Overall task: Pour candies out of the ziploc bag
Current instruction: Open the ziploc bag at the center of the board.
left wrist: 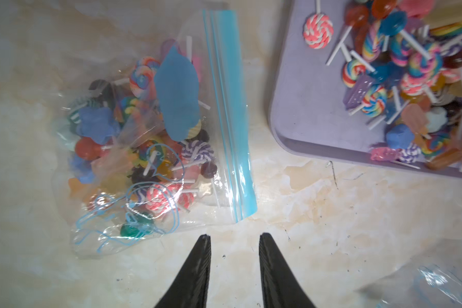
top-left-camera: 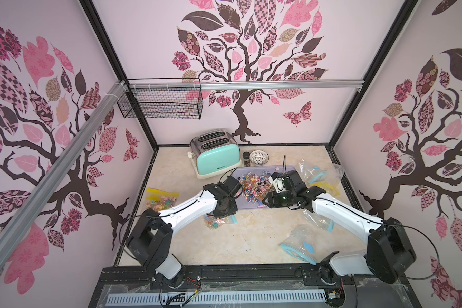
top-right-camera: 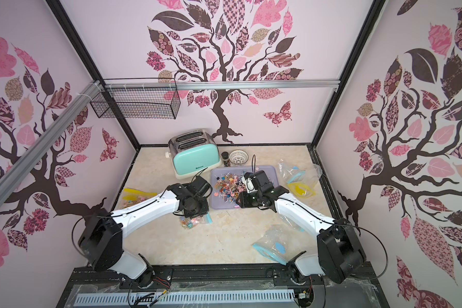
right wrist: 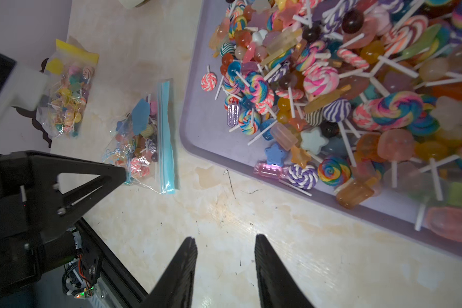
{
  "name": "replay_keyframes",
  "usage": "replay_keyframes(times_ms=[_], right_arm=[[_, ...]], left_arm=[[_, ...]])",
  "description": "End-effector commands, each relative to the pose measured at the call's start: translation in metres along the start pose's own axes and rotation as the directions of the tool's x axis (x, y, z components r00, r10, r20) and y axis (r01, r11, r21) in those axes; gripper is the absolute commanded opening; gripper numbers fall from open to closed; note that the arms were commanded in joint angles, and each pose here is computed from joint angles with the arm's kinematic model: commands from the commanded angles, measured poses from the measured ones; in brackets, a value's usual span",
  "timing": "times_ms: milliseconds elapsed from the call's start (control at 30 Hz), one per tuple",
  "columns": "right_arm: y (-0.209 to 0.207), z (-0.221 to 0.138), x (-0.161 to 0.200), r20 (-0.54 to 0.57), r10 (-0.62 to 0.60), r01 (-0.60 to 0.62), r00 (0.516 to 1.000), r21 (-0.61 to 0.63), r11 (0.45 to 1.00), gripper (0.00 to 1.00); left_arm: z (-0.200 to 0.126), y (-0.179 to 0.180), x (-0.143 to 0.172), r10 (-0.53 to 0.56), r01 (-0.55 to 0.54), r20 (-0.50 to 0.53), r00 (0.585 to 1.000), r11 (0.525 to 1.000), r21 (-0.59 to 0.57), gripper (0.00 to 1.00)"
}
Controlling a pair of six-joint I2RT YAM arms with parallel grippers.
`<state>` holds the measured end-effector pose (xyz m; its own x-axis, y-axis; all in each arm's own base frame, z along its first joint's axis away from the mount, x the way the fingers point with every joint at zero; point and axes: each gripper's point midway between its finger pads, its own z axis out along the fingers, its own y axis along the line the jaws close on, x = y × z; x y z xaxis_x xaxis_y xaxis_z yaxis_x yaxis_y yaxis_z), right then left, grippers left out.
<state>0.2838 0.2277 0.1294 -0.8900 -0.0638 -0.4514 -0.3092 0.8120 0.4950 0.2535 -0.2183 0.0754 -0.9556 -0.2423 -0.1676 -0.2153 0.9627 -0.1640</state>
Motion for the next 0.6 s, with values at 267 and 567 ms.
replay_keyframes(times_ms=[267,567], right_arm=[[0.001,0.007,0.009,-0.017,-0.048,0.047,0.999,-0.049,0.998,0.42],[0.002,0.011,0.01,-0.025,-0.056,0.054,0.998,-0.064,0.996,0.43]], left_arm=[[0.042,-0.005,-0.015,-0.076,0.081,0.039,0.996,0.986,-0.144,0.3],[0.055,-0.004,-0.016,-0.067,0.07,0.024,0.997,0.979,-0.191,0.28]])
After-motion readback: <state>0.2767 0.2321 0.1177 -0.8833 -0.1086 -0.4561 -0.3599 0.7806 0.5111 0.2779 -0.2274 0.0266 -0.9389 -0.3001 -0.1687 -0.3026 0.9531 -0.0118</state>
